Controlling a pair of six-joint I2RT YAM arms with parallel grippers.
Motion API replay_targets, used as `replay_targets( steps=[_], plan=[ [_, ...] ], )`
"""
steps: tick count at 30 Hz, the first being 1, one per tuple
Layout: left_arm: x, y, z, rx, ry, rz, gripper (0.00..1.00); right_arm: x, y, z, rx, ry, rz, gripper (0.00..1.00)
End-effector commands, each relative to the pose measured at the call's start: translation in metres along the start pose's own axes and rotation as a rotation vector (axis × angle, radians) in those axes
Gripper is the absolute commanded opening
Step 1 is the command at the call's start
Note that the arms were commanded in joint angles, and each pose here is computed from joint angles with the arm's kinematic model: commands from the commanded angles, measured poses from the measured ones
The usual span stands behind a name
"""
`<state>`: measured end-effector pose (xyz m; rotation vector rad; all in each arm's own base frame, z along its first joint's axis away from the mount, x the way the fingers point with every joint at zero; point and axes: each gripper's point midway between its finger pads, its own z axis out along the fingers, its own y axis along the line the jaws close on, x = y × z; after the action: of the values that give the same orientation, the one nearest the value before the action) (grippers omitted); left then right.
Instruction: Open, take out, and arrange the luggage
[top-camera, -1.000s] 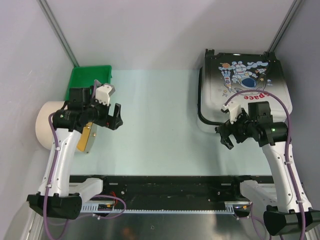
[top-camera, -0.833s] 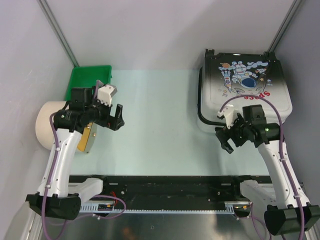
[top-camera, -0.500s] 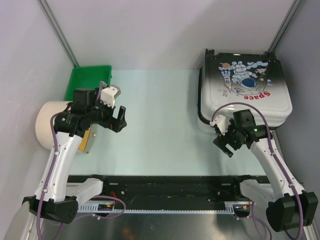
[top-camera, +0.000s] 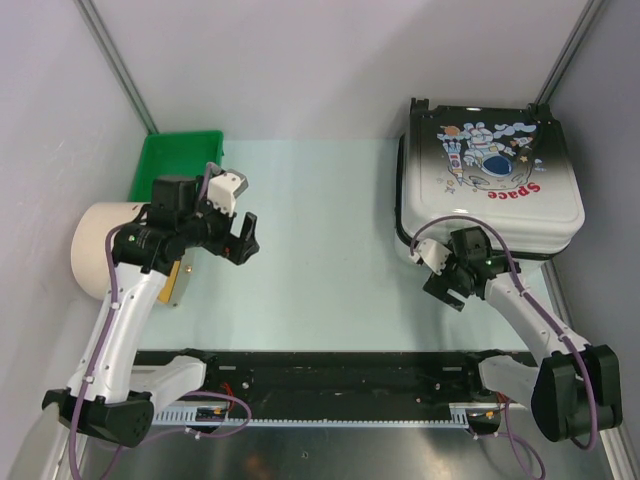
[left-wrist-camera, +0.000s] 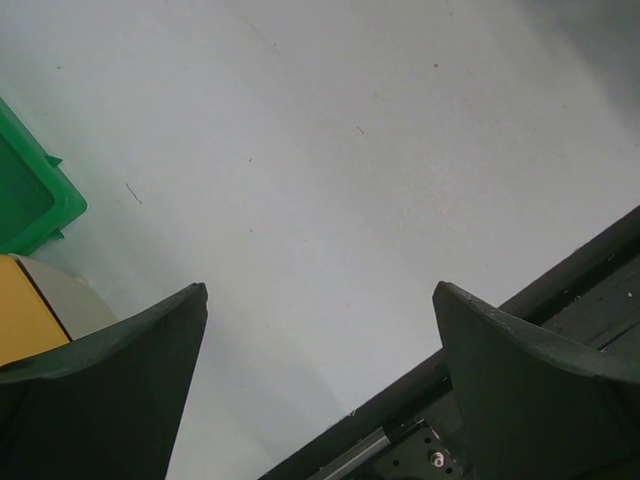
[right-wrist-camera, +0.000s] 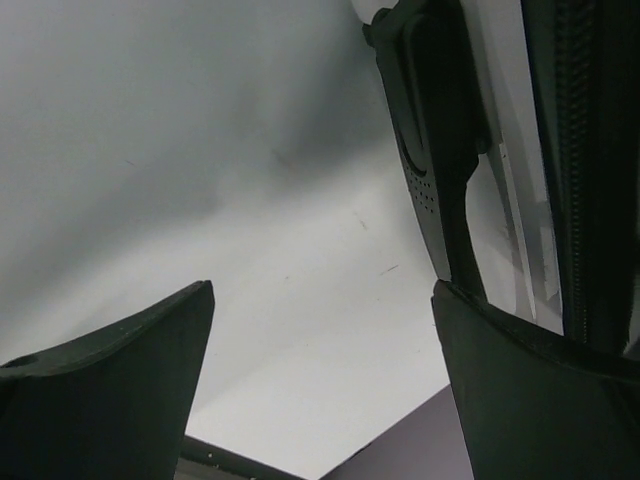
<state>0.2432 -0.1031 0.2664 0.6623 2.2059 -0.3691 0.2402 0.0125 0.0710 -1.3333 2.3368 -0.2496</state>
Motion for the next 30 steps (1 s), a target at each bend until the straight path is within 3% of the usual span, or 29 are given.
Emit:
replay_targets(
  steps=[1, 12, 17, 30],
  plan=[
    [-0.004, -0.007, 0.002, 0.031, -0.029, 0.01, 1.0, -0.017, -0.033, -0.007, 0.155, -0.06, -0.047, 0.96],
    [-0.012, -0.012, 0.007, 0.061, -0.046, 0.018, 1.0, -0.019, -0.033, -0.005, 0.182, -0.076, -0.143, 0.96],
    [-0.011, -0.009, 0.007, 0.046, -0.046, 0.02, 0.99, -0.013, -0.023, 0.014, 0.109, -0.031, -0.146, 0.93],
    [-0.009, -0.01, 0.014, 0.056, -0.037, 0.0, 1.0, -0.057, 0.057, 0.027, -0.178, -0.153, -0.165, 0.82]
  ],
)
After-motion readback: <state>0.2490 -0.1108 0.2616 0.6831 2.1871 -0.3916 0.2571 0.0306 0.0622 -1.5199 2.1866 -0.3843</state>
